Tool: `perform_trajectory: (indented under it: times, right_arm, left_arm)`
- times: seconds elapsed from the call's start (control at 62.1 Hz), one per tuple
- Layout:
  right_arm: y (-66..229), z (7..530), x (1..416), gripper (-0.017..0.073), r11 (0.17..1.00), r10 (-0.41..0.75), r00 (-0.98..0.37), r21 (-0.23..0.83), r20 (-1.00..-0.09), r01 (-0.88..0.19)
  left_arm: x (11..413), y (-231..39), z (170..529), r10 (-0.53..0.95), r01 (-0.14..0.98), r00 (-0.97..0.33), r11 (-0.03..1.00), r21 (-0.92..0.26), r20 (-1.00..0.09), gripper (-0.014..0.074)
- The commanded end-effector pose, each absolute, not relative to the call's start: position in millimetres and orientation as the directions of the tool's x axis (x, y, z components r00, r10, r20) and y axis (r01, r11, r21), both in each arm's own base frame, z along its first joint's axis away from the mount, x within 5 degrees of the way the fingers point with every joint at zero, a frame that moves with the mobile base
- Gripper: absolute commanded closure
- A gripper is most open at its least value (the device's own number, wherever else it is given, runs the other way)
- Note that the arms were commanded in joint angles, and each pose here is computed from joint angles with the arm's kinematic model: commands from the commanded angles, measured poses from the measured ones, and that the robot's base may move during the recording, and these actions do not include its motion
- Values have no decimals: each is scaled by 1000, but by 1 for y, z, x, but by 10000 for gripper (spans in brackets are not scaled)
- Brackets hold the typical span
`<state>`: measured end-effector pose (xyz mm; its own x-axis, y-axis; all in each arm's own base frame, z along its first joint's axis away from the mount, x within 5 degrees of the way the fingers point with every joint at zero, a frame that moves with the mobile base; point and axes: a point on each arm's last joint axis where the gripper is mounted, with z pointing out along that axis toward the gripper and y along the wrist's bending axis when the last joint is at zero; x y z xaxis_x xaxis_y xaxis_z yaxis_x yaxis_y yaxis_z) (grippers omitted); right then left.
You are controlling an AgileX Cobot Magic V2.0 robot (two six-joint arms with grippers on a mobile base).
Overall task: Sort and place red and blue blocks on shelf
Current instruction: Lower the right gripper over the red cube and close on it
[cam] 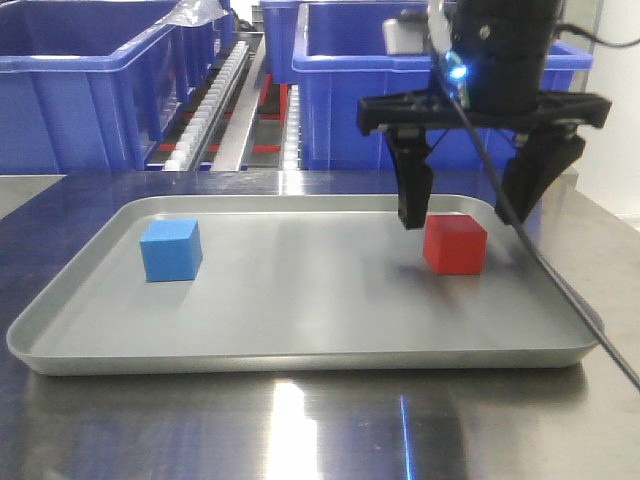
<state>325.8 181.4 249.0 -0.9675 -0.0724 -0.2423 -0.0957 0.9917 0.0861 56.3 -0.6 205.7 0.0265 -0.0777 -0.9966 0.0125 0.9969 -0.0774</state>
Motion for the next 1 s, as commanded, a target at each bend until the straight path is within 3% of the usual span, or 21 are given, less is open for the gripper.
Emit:
perform_trajectory:
  times: [0.0,0.322,0.789,0.982]
  right_arm:
    - [181,271,328,-46,988,-70,-939,108,-335,-112]
    - [179,260,336,-39,989,-72,-944,101,-322,-110]
    - [179,255,338,161,989,-68,-948,101,-310,-104]
    - [180,255,338,196,989,-66,-949,105,-309,-103]
  left_arm:
    - [56,-1,205,-86,19,102,996,-85,-991,469]
    - [56,-1,205,-86,19,102,996,-85,-991,469]
    - [56,-1,205,-86,19,102,996,-85,-991,469]
    - [56,-1,205,-86,19,102,996,-85,-991,469]
